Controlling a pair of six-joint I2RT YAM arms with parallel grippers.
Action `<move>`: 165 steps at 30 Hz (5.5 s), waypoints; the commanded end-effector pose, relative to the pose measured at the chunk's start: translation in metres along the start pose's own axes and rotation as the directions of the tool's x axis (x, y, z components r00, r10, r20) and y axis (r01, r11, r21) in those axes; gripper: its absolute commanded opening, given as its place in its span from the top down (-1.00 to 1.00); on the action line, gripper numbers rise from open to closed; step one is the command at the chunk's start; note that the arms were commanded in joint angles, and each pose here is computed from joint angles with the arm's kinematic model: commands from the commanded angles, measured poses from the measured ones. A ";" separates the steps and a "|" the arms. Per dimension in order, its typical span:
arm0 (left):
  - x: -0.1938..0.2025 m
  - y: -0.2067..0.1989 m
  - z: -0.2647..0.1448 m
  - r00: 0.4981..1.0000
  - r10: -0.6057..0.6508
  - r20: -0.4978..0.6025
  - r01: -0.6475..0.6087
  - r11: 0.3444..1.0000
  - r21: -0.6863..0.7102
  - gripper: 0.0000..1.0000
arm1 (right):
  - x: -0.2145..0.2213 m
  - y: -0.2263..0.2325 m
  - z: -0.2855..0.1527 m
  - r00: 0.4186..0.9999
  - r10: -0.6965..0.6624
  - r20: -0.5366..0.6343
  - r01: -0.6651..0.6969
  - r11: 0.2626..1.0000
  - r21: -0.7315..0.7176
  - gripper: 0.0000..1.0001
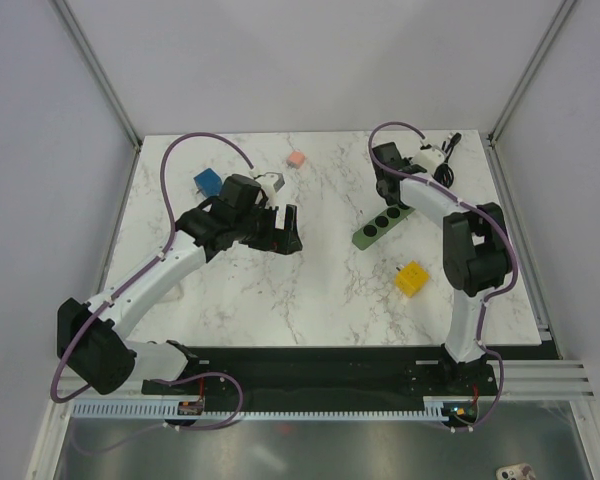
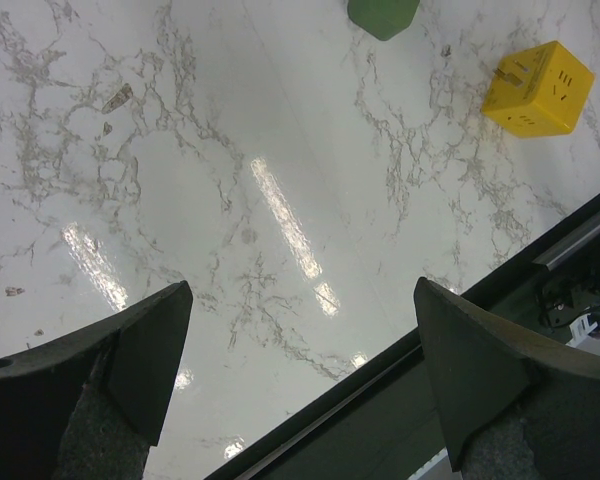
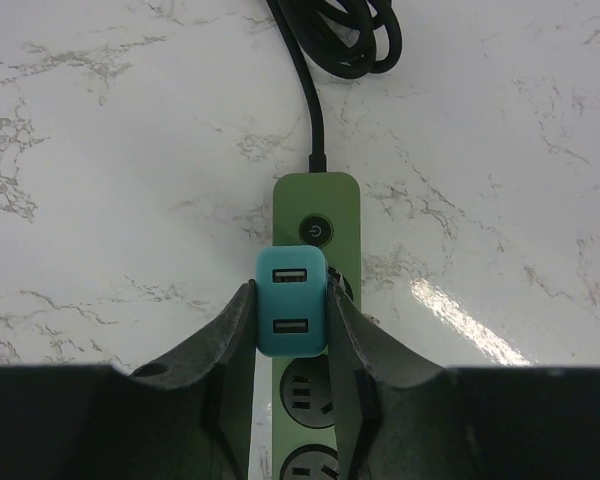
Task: Insert the plug
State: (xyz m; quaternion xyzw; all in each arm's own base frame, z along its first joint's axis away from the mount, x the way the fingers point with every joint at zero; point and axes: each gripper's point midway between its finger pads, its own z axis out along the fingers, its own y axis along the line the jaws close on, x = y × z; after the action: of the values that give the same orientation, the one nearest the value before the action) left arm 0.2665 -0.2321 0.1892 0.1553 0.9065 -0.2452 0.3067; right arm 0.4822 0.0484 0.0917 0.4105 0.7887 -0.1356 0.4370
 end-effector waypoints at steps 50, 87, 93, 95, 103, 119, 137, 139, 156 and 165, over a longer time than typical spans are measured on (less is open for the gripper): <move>-0.028 0.023 -0.052 0.978 -0.085 0.189 0.118 0.978 -0.172 -0.99 | -0.040 -0.015 -0.134 0.947 -0.243 -0.211 0.110 0.861 -0.497 -0.96; -0.176 0.265 -0.002 0.937 -0.128 0.324 0.303 0.761 -0.574 -0.99 | 0.028 -0.040 -0.207 0.892 -0.411 -0.189 0.044 0.496 -0.867 -0.93; -0.165 0.315 0.028 0.898 -0.302 0.320 0.434 0.731 -0.526 -0.92 | 0.031 -0.040 -0.207 0.887 -0.418 -0.194 0.042 0.492 -0.869 -0.92; -0.168 0.319 0.033 0.894 -0.320 0.312 0.443 0.727 -0.525 -0.89 | 0.028 -0.040 -0.208 0.890 -0.419 -0.179 0.055 0.489 -0.871 -0.92; -0.150 0.338 0.069 0.885 -0.388 0.258 0.465 0.701 -0.541 -0.92 | 0.013 -0.042 -0.207 0.907 -0.398 -0.136 0.094 0.506 -0.857 -0.92; -0.126 0.361 0.093 0.903 -0.387 0.188 0.417 0.674 -0.610 -0.72 | 0.009 -0.044 -0.197 0.910 -0.397 -0.119 0.130 0.547 -0.827 -0.92; -0.138 0.278 0.092 0.961 -0.265 0.082 0.272 0.842 -0.466 0.80 | 0.003 -0.042 -0.199 0.915 -0.380 -0.136 0.114 0.565 -0.817 -0.90; -0.132 0.256 0.093 0.969 -0.243 0.053 0.240 0.861 -0.448 0.96 | 0.005 -0.042 -0.204 0.912 -0.381 -0.150 0.095 0.553 -0.828 -0.90; -0.096 0.050 0.064 0.969 -0.248 0.011 0.247 0.966 0.074 0.96 | 0.022 -0.059 -0.229 0.896 -0.347 -0.278 -0.060 0.527 -0.848 -0.91; -0.050 0.034 0.065 0.977 -0.213 -0.018 0.213 0.977 0.003 0.95 | 0.029 -0.066 -0.232 0.888 -0.329 -0.321 -0.103 0.538 -0.837 -0.91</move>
State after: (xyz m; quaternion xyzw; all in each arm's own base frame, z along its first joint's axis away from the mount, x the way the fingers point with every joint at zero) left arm 0.3481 -0.2353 0.1302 0.0665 0.9396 -0.2542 0.2193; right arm 0.2931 0.1537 0.1902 0.1093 0.8674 0.3112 0.3726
